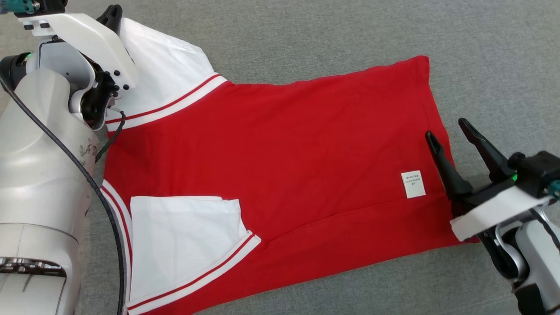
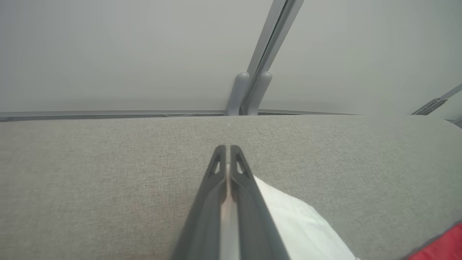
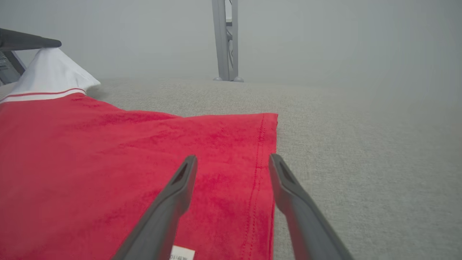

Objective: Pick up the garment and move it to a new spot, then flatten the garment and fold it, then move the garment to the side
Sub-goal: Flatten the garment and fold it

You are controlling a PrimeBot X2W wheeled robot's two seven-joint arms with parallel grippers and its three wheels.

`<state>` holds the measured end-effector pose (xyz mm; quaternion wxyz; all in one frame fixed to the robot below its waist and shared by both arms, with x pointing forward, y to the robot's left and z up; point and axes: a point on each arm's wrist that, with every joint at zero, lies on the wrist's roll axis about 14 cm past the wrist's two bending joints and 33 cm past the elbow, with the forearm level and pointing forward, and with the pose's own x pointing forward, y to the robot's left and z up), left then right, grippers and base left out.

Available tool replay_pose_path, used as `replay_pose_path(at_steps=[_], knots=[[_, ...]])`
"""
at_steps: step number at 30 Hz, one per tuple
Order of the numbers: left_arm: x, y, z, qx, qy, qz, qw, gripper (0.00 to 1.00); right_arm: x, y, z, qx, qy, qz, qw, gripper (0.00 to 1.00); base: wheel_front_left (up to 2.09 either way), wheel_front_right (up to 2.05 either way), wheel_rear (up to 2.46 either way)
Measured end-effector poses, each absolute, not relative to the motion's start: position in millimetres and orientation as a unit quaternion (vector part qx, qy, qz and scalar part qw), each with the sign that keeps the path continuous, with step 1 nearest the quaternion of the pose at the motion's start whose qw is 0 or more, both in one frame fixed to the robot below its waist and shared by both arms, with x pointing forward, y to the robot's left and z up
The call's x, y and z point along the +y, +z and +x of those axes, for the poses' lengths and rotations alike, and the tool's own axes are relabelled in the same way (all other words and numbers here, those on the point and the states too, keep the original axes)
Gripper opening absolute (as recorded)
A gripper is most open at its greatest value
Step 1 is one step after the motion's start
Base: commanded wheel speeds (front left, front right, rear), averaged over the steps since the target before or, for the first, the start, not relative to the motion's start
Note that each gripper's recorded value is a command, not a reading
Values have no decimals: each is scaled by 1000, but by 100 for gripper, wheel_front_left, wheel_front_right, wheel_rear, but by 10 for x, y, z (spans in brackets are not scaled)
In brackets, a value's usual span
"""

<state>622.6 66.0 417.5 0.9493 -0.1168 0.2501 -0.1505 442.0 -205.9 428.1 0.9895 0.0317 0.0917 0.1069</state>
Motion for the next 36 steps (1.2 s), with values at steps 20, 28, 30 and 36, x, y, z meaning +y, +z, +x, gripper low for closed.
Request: replay_pose_path(at_steps=[20, 28, 30, 36], knots=[[728, 4247, 6028, 249, -169, -102, 948, 0, -2189, 4092, 5299, 240, 89, 56, 965, 100, 0, 0, 0], [779, 4259, 5947, 254, -168, -90, 948, 0, -2085, 3980, 5425, 282, 104, 34, 953, 100, 0, 0, 0], [787, 4264, 5924, 255, -168, -88, 948, 0, -2063, 3956, 5436, 289, 106, 28, 951, 69, 0, 0, 0], [813, 4284, 5876, 257, -167, -84, 948, 0, -2053, 3899, 5459, 306, 105, 23, 946, 19, 0, 0, 0]])
